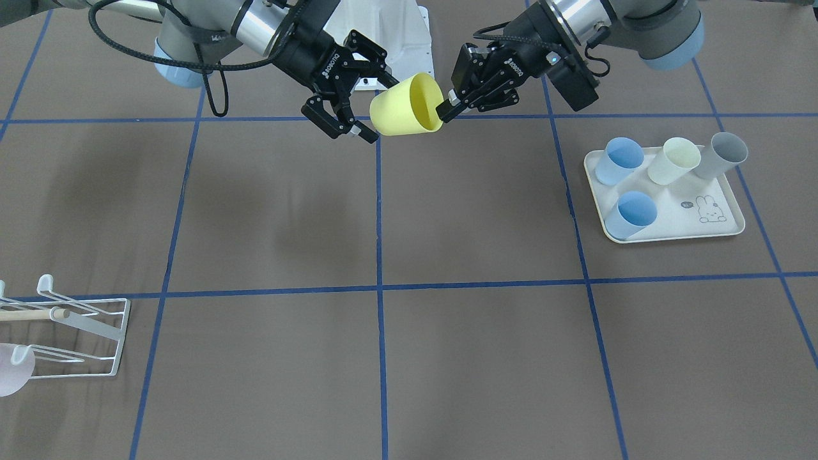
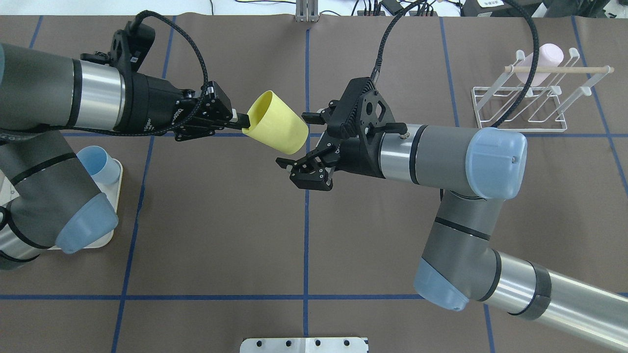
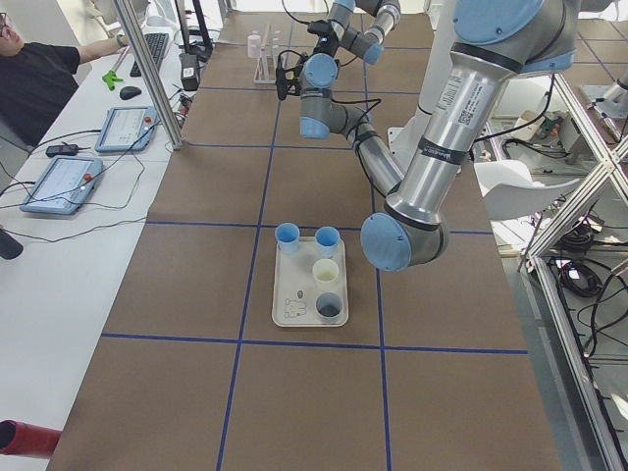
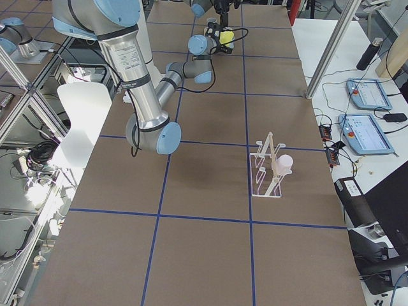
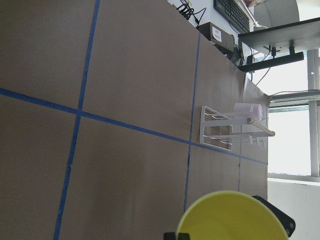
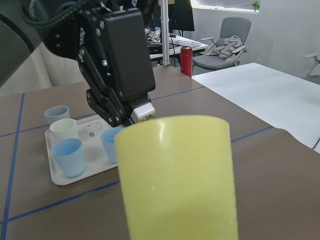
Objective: Transfer IKEA cup to right arm and place on rack
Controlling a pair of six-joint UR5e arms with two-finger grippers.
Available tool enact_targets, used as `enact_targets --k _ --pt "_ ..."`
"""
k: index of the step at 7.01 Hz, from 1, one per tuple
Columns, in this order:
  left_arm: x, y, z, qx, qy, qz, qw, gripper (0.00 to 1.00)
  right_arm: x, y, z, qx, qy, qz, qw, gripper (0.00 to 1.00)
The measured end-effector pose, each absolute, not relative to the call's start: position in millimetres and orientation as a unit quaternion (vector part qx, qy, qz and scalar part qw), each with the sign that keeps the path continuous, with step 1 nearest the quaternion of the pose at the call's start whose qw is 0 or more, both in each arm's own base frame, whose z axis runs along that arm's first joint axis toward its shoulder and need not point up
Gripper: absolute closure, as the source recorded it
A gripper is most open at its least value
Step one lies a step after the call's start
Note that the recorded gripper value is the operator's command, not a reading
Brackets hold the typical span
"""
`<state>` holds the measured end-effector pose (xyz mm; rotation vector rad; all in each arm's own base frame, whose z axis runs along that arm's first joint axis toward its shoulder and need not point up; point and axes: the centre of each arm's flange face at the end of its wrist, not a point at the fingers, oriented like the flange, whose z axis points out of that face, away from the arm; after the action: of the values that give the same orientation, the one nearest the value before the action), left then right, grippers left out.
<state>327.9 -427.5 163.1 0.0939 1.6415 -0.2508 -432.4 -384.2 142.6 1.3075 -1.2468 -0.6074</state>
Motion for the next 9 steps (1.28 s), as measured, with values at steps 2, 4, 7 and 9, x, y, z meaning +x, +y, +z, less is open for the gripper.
enact_targets --k 2,4,7,9 --pt "334.3 -422.4 162.4 0.037 0.730 -0.106 0.674 1.00 -432.4 -384.1 143.3 0.559 -0.533 -0.260 0.579 0.02" --pt "336.1 -421.1 160.8 0.036 0.731 -0.103 0.674 1.00 -432.8 -383.7 144.6 0.560 -0.531 -0.263 0.579 0.20" --pt "336.4 -421.0 158.5 0.037 0.732 -0.102 0.672 1.00 -433.6 -382.9 147.0 0.563 -0.525 -0.271 0.578 0.40" --pt "336.2 -420.8 158.0 0.037 0.733 -0.102 0.672 0.84 -434.2 -382.1 147.7 0.562 -0.526 -0.274 0.577 0.42"
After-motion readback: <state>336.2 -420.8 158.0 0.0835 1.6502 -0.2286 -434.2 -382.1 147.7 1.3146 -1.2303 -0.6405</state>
